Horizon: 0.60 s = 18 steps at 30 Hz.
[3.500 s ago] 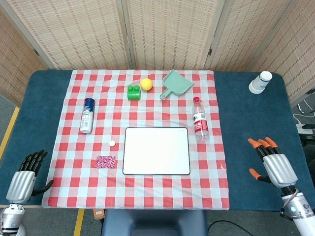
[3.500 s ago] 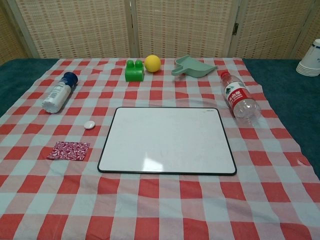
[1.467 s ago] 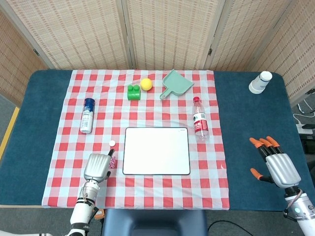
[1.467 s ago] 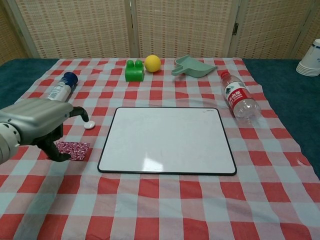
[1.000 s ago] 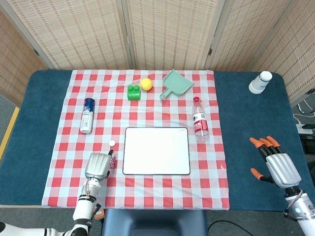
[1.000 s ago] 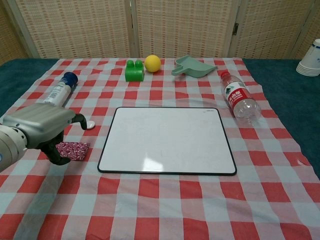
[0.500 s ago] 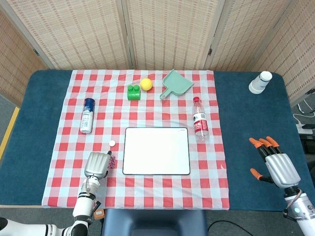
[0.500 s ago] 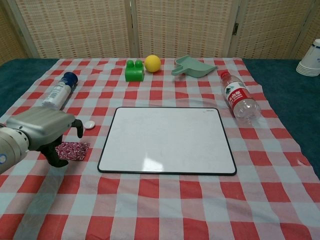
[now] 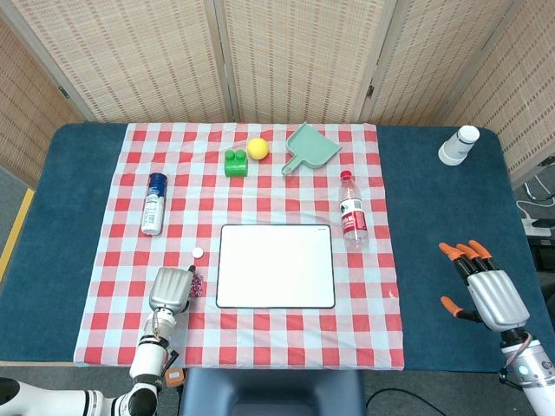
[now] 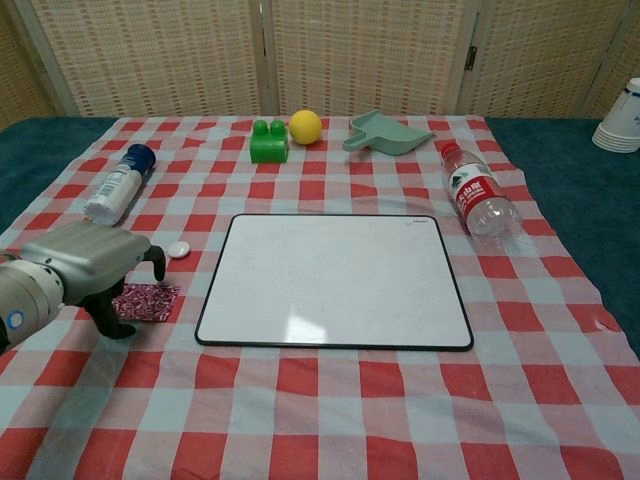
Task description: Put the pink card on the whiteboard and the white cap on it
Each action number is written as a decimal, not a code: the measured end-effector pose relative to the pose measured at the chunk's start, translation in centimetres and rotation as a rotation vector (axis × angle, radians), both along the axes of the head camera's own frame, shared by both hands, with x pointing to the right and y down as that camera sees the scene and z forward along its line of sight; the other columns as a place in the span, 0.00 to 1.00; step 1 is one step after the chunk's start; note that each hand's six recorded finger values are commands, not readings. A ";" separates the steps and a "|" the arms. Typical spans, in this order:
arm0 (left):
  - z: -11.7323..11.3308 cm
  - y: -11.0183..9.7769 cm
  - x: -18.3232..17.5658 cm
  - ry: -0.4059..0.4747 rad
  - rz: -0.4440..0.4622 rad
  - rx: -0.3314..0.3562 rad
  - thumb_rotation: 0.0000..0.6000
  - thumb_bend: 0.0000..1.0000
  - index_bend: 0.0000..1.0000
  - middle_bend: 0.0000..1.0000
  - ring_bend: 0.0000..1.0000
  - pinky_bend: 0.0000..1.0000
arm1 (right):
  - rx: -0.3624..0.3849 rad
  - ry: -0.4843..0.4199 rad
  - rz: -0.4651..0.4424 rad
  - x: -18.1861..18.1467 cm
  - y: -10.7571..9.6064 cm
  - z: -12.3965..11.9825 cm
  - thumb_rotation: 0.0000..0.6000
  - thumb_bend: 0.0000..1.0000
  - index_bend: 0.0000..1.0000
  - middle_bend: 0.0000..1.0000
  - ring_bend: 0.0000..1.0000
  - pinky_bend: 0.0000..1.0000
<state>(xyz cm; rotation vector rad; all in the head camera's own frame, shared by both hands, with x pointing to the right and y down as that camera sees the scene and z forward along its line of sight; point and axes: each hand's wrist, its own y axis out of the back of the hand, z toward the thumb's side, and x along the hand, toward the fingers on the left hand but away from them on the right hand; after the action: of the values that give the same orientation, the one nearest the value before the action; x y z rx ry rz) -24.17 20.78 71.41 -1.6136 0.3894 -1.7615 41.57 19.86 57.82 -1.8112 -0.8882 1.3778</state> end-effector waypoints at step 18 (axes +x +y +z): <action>0.2 -0.8 -0.3 -0.045 0.001 -0.026 1.00 0.25 0.34 1.00 1.00 1.00 | 0.004 0.001 0.004 0.1 -0.1 0.0 1.00 0.21 0.02 0.14 0.00 0.07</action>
<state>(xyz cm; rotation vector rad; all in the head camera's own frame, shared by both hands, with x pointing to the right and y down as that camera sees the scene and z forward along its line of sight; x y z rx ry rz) -24.51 19.98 71.65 -1.5888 0.3455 -1.8066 41.64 19.81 57.78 -1.8068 -0.8935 1.3785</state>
